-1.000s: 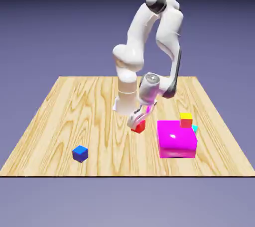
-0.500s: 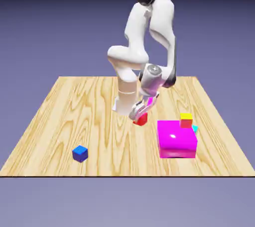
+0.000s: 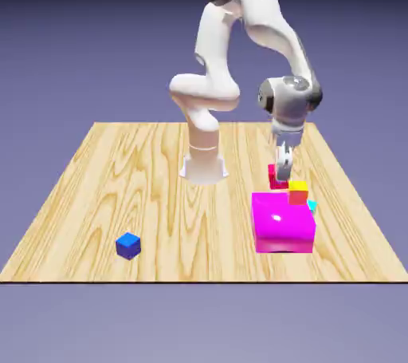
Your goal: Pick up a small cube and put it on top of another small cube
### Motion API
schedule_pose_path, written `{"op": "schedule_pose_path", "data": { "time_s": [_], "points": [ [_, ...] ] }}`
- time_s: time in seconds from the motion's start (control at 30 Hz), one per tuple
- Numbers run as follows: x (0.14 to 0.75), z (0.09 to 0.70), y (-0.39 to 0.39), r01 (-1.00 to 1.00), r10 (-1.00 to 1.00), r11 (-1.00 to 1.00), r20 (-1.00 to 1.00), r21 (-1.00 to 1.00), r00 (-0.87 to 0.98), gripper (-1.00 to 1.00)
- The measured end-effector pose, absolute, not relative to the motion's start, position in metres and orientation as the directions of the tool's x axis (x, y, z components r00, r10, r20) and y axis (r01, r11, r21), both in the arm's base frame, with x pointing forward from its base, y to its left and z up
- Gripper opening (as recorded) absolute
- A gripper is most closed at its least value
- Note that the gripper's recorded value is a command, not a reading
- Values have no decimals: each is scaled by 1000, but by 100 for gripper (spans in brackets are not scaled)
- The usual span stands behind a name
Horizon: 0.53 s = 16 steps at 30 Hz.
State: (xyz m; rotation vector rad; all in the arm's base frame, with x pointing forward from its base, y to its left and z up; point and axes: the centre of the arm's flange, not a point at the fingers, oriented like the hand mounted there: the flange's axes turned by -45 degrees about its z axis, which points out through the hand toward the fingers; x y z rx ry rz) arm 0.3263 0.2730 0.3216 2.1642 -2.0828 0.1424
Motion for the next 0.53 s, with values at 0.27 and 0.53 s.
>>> {"op": "schedule_pose_path", "data": {
  "time_s": [0.27,0.53],
  "points": [
    [321,320,311,-988,-956,-154,252,0,149,-100],
    [321,303,308,-988,-957,-154,250,1,149,100]
  ]
}}
